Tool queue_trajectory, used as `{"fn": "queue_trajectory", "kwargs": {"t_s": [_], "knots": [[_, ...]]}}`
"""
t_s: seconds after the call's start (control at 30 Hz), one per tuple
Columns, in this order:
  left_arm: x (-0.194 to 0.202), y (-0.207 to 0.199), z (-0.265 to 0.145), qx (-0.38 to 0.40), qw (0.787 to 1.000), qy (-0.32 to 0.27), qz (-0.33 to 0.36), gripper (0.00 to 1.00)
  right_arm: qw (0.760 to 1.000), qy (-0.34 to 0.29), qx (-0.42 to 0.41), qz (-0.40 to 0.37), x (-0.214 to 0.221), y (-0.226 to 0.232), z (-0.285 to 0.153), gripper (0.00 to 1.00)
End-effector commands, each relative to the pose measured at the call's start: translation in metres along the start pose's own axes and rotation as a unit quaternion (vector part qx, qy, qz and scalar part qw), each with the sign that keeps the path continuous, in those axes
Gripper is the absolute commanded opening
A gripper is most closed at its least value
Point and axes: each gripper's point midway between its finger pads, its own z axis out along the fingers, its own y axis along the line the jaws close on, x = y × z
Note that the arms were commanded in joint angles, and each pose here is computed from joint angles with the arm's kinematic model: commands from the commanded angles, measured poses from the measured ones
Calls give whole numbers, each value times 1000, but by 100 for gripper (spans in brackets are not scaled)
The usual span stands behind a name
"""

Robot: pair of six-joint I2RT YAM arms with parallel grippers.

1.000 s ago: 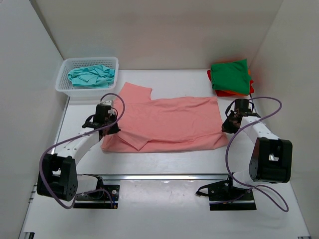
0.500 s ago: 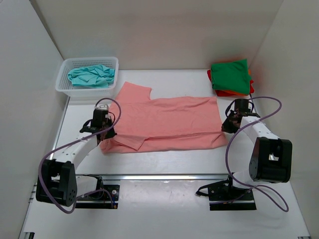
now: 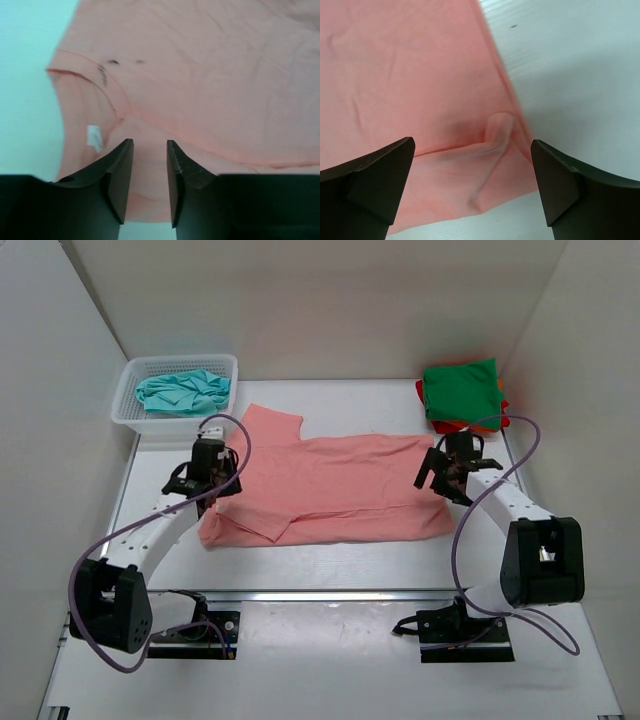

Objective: Fold and stack the t-shirts
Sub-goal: Fold the flattened tshirt in 1/3 of the way

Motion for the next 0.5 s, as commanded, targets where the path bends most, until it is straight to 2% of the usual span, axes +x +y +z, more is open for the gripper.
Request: {"fn": "queue_trajectory", "kwargs": {"t_s": [0.0,0.03,0.1,0.17,0.2,0.37,0.47], "knots": [[47,-10,-3,24,998,53,-5,42,999,-15,-27,-37,4,21,-6,99],[57,-10,-1,26,998,63,-6,41,998,-22,-44,-36,5,30,-7,94],[90,-4,9,16,995,97,-10,36,998,4,-62,-31,29,32,0,88],[108,-1,14,9,993,117,-12,35,997,17,-76,-23,43,33,2,88],[119,1,18,4,992,130,-10,35,997,29,-69,-17,53,28,4,100],[149,-3,17,8,985,172,-18,32,996,86,-33,-5,100,2,-1,99],[161,-2,6,12,983,180,-24,29,996,82,-34,8,116,-12,-12,99]]}}
